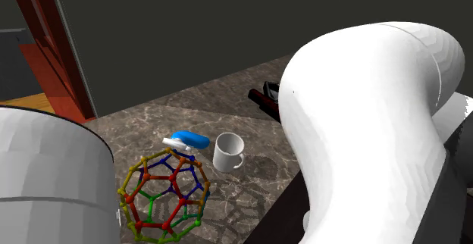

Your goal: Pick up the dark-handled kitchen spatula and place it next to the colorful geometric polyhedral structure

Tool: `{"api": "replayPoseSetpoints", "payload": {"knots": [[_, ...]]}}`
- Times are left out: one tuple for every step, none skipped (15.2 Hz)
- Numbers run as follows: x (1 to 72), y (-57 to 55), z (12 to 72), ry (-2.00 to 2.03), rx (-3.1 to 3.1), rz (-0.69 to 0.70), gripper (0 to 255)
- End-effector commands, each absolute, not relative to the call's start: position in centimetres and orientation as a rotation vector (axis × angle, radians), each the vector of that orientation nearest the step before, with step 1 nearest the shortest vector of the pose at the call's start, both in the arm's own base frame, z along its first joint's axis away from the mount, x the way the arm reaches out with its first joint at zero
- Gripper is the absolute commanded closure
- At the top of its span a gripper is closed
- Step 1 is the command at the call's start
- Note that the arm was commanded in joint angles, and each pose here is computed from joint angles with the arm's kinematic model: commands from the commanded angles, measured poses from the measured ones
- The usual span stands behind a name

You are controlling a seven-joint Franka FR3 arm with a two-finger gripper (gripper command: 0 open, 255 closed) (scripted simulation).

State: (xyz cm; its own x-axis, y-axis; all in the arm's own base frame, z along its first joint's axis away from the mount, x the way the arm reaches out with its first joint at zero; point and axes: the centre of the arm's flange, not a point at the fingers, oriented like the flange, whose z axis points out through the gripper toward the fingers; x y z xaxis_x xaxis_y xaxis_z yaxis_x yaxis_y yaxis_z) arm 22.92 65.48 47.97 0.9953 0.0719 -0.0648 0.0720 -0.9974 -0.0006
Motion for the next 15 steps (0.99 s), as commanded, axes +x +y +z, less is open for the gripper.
{"api": "replayPoseSetpoints", "payload": {"knots": [[22.9,65.4,46.8,0.113,3.137,-0.101,255],[22.9,65.4,46.3,0.113,3.137,-0.101,255],[22.9,65.4,45.8,0.113,3.137,-0.101,255],[22.9,65.4,45.2,0.113,3.137,-0.101,255],[22.9,65.4,44.7,0.113,3.137,-0.101,255],[22.9,65.4,44.2,0.113,3.137,-0.101,255],[22.9,65.4,43.7,0.113,3.137,-0.101,255],[22.9,65.4,43.1,0.113,3.137,-0.101,255],[22.9,65.4,42.6,0.113,3.137,-0.101,255],[22.9,65.4,42.1,0.113,3.137,-0.101,255],[22.9,65.4,41.5,0.113,3.137,-0.101,255],[22.9,65.4,41.0,0.113,3.137,-0.101,255],[22.9,65.4,40.5,0.113,3.137,-0.101,255],[22.9,65.4,40.0,0.113,3.137,-0.101,255],[22.9,65.4,39.4,0.113,3.137,-0.101,255]]}}
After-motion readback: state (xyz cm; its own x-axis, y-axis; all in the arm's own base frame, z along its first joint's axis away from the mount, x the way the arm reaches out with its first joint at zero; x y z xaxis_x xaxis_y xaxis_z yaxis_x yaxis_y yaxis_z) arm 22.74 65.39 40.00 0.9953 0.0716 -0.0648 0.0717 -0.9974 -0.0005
